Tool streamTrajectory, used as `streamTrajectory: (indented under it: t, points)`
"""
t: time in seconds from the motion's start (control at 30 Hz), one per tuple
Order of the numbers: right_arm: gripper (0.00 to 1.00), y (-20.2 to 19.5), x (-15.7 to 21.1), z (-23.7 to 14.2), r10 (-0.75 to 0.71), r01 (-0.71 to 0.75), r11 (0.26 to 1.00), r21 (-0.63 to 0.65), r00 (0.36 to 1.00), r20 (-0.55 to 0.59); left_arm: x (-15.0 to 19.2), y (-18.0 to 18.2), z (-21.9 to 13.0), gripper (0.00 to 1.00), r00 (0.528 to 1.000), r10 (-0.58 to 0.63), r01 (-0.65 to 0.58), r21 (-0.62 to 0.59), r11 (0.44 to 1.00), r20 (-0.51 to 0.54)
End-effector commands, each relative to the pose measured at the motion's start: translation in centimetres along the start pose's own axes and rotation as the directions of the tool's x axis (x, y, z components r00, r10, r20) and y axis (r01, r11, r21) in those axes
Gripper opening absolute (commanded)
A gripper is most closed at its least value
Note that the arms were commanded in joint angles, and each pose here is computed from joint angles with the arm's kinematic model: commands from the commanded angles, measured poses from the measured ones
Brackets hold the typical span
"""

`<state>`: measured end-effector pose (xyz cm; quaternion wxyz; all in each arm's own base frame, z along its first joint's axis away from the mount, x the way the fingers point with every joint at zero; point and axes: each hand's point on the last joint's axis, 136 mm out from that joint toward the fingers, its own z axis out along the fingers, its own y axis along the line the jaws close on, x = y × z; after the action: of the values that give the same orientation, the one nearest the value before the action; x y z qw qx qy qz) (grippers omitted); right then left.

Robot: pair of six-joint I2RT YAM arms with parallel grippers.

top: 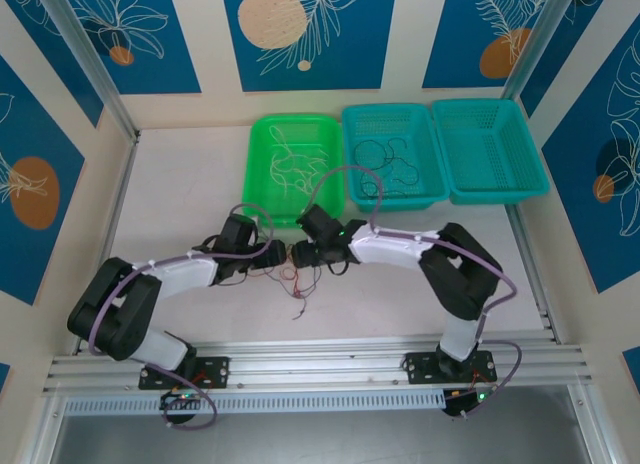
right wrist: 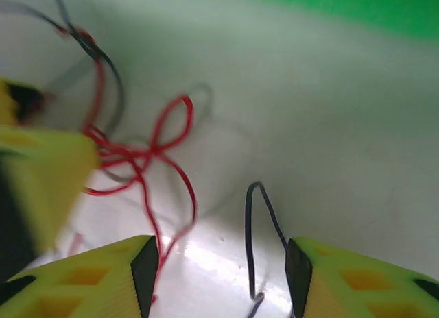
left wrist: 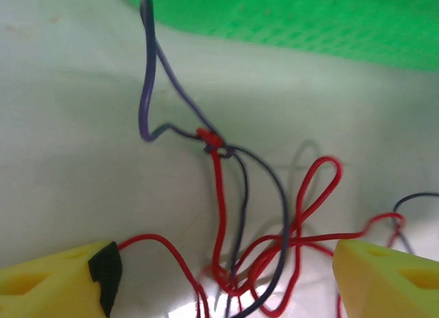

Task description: Untangle the cables

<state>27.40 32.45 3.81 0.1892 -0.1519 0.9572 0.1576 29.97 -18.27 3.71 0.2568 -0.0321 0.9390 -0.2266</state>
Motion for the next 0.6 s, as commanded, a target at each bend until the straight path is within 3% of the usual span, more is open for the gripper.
streamTrajectory:
  t: [0.0, 0.13, 0.2, 0.43, 0.57]
  points:
    - [0.48, -0.2, 0.1, 0.3, 0.014, -0.014, 1.000, 0.021, 1.000, 0.027, 0.4, 0.6, 0.7, 0.78, 0.999, -0.040, 0.040, -0.013, 0.999, -0.018]
    - [0.14, -1.0, 0.6, 0.2, 0.028, -0.029, 0.998, 0.062, 0.999, 0.016, 0.6, 1.1, 0.7, 0.57, 0.999, -0.043, 0.042, -0.034, 0.999, -0.013]
    - [0.06, -1.4, 0.5, -0.7, 0.027, -0.030, 0.996, 0.082, 0.999, 0.036, 0.7, 1.8, 0.5, 0.47, 0.999, -0.044, 0.043, -0.065, 0.997, -0.007]
    - [0.00, -3.1, -1.0, -6.0, 0.052, -0.067, 0.994, 0.086, 0.984, 0.171, 0.9, 4.5, -0.4, 0.23, 0.996, -0.084, 0.089, -0.173, 0.981, 0.033]
    - [0.00, -5.8, -1.5, -9.1, 0.149, -0.172, 0.982, 0.077, 0.959, 0.243, 0.5, 4.9, -1.5, 0.18, 0.994, -0.081, 0.094, -0.174, 0.980, 0.078]
